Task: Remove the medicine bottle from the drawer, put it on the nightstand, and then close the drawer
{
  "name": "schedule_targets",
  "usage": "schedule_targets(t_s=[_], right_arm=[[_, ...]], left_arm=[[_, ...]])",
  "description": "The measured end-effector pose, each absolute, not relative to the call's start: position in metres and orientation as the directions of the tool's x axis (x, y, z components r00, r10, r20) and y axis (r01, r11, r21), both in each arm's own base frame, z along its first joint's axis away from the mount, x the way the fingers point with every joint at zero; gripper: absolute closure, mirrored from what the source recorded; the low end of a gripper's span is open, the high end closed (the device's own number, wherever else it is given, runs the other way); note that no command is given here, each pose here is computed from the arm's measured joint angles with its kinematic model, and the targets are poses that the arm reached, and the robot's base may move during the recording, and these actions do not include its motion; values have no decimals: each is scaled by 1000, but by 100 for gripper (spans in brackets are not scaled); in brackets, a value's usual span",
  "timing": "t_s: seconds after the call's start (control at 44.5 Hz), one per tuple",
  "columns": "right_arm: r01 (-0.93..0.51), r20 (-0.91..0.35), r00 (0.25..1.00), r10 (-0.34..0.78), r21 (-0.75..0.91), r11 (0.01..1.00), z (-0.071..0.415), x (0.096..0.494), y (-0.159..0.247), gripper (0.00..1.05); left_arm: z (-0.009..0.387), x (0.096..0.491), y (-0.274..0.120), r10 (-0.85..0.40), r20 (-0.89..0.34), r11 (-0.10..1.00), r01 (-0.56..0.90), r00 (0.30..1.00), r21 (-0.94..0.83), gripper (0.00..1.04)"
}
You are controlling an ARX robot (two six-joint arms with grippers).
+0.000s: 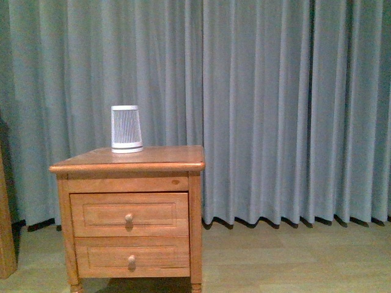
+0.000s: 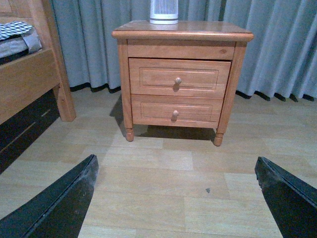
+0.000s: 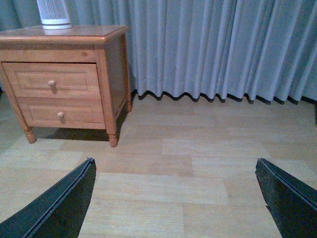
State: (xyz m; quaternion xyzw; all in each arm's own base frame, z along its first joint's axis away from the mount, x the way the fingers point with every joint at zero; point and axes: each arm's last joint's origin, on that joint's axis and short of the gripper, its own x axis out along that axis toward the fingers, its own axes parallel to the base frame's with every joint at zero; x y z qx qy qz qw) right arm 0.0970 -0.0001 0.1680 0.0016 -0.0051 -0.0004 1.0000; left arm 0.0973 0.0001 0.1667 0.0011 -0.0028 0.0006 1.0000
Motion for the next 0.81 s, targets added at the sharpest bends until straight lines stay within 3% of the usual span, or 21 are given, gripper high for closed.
schedule_targets(t_s=[0.809], right_arm=[[1,10,1000,-1,3,1000,168,97,0,7]], left_arm=[[167,97,0,1,6,1000,-1,1000,2,7]])
